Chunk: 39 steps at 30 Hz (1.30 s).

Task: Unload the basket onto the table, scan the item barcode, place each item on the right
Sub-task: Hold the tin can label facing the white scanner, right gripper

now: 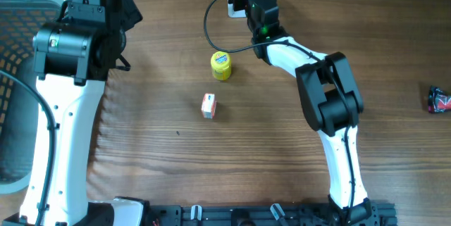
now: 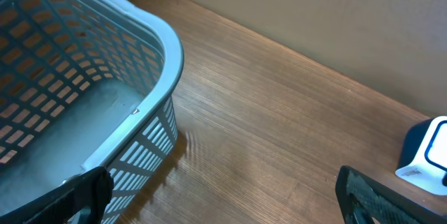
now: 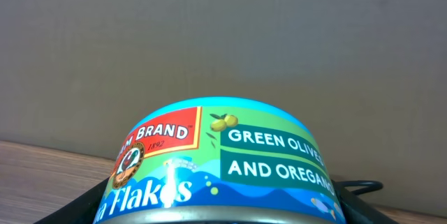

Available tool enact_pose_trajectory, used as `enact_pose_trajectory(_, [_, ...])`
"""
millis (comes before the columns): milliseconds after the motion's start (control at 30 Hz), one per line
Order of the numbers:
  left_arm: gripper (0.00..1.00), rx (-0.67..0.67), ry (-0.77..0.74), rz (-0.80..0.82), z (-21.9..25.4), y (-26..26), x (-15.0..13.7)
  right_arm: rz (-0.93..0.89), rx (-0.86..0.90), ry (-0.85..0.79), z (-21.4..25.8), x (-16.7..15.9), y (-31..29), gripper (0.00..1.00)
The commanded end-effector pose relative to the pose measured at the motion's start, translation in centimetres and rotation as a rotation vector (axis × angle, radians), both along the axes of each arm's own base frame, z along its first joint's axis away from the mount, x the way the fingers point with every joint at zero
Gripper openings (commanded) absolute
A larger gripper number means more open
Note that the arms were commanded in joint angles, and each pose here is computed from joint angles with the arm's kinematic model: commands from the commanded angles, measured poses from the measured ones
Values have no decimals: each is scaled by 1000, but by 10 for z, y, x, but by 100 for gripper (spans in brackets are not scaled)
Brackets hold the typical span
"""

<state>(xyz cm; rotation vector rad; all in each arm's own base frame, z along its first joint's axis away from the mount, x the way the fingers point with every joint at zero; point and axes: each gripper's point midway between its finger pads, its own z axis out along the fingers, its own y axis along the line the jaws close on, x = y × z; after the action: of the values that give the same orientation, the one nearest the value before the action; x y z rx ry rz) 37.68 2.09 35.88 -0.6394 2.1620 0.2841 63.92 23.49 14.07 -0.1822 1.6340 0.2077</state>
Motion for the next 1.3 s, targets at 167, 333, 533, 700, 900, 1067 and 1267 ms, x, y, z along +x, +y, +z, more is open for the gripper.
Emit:
enact_pose_trajectory(167, [100,11,4,25,0,6,-4,-14,-25,-31,-12,17,6,56])
enact_pose_trajectory(333, [100,11,7,25,-1,6,-4,-12,-29,-26,-11,18,10,55])
enact_pose_trajectory(533, [100,14,17,25,-2,6,-6,-5,-97,7,-23,17,9,55])
enact_pose_trajectory(700, [100,13,17,25,-2,6,-6,9,-196,41,-37,16,9,54])
enact_pose_trajectory(900, [100,14,20,25,-3,6,-6,12,-198,50,-39,15,10,54])
enact_pose_trajectory(1067, [100,14,25,25,-3,6,-7,11,-198,48,-39,15,10,54])
enact_pose_trajectory(1267, [100,15,25,25,-3,6,-7,-13,-203,42,-37,14,11,54])
